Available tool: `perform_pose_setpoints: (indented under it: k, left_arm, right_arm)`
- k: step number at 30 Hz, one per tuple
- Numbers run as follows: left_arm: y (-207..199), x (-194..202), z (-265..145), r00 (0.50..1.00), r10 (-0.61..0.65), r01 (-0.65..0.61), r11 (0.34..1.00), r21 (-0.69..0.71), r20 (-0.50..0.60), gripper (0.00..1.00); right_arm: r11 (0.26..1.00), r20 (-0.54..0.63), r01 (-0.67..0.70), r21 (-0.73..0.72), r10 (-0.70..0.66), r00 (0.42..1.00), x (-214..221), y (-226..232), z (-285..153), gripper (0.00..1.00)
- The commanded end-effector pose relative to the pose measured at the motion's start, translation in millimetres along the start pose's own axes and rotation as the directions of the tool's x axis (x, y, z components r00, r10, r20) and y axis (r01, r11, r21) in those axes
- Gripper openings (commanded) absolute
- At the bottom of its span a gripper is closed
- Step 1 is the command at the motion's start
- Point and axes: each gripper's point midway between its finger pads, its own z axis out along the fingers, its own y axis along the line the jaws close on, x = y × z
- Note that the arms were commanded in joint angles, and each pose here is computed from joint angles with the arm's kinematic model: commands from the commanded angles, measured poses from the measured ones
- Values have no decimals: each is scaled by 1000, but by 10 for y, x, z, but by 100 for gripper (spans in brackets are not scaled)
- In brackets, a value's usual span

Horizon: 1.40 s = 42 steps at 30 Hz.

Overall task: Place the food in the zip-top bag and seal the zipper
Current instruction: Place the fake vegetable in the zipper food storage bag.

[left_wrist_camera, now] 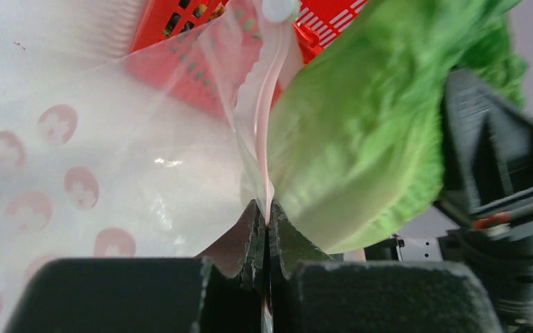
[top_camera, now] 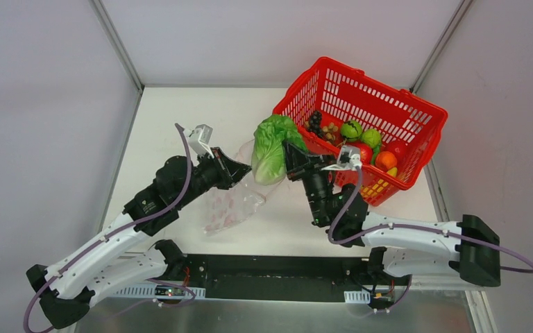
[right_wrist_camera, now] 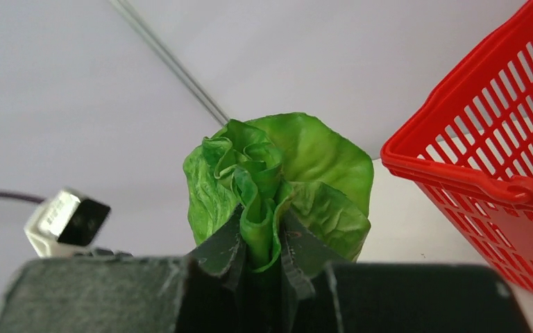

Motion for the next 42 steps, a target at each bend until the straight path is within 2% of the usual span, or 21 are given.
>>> perform_pose_setpoints:
  k: [1,5,10,12,13,14,16,17,25,28,31,42]
  left_arm:
    - [-140,-109,115,997,-43,38,997,73,68,0]
    - [-220,-92,204,993,-85,74,989,130,76,0]
    - [-225,-140,225,989,-108,95,987,131,100,0]
    - [-241,-149,237,987,-126,111,984,139,104,0]
    - [-252,-160,233,985,-135,119,982,145,108,0]
    - [-271,-195,218,983,-140,121,981,153,120,0]
    - [-315,-279,167,979,-146,121,978,167,146,0]
    - [-330,-324,138,976,-147,120,978,168,160,0]
    - [-385,-581,-73,954,-159,114,976,186,253,0]
    - [-414,-664,-181,942,-169,109,972,210,289,0]
    - [-481,-684,-233,946,-164,99,968,231,281,0]
    - [-498,-754,-378,933,-184,105,962,254,309,0]
  right_arm:
    - [982,23,-89,165,86,996,-259,-106,47,0]
    - [983,-19,-32,180,36,999,-125,-127,63,0]
    - [982,-51,8,187,2,999,115,-161,81,0]
    - [984,-7,-62,165,64,998,130,-89,102,0]
    - [980,43,-143,136,138,989,85,-27,95,0]
    - [969,90,-224,102,215,972,47,19,68,0]
    - [915,189,-403,12,394,899,-114,136,13,0]
    - [900,188,-436,-10,430,883,-98,224,-10,0]
    - [890,153,-455,-30,454,878,154,573,83,0]
    - [901,151,-434,-18,432,889,242,521,107,0]
    - [907,147,-420,-9,417,897,307,489,116,0]
    - [912,169,-410,3,404,899,218,353,129,0]
